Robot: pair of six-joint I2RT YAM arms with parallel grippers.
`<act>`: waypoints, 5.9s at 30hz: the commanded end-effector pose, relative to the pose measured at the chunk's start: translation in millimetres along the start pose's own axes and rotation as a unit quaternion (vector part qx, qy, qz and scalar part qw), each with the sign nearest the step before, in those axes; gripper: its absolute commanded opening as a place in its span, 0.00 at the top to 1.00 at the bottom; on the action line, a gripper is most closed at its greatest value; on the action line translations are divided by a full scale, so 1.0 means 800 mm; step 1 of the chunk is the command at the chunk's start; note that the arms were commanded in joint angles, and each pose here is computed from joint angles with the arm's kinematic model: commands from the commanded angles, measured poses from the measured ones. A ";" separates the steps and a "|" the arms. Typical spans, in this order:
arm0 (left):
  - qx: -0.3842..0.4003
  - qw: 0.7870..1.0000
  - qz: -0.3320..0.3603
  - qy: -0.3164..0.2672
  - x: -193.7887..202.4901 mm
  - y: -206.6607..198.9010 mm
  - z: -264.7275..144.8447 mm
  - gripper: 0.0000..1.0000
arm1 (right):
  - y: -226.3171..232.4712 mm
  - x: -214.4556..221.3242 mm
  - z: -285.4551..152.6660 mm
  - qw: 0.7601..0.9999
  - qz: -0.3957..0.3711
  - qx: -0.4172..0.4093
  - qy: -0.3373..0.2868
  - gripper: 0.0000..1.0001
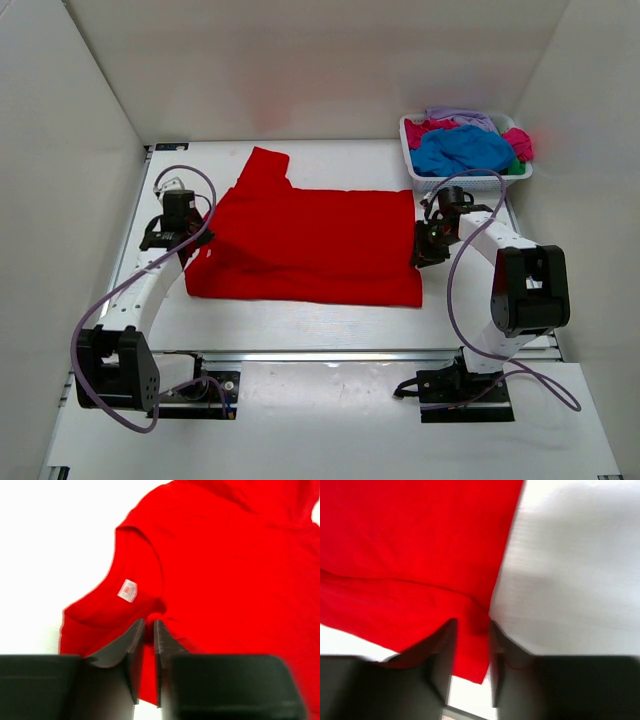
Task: Fold and stack the t-shirts
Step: Fold the flattened tshirt in 1/3 of the way, then grap the side of the flattened tshirt furthest away from the robot with both arms
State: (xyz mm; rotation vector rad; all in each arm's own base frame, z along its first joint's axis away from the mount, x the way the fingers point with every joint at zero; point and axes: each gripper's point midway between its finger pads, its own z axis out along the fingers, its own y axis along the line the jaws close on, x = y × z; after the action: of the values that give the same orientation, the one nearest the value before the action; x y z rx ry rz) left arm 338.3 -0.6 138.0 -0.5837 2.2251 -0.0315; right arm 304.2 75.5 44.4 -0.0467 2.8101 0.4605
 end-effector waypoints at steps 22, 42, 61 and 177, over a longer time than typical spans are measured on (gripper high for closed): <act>0.070 0.997 -0.026 0.020 0.060 0.004 -0.095 0.32 | 0.043 -0.047 -0.070 0.990 -0.060 0.015 -0.124 0.39; 0.009 0.998 0.021 0.050 0.094 0.017 -0.045 0.29 | 0.133 -0.030 -0.032 0.985 -0.130 -0.025 -0.110 0.40; -0.119 0.975 0.128 0.138 0.151 0.061 0.029 0.46 | 0.122 0.049 0.037 0.994 -0.043 0.016 -0.102 0.40; 0.129 0.989 0.070 0.019 -0.106 -0.285 0.342 0.27 | 0.061 -0.032 -0.041 0.987 0.005 0.096 -0.127 0.39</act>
State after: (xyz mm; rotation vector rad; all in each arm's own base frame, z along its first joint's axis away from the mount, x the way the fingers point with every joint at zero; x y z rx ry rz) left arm 660.9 -119.5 52.4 -0.3060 2.3241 -0.2540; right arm 304.6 114.1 93.0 0.0292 2.6269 0.1861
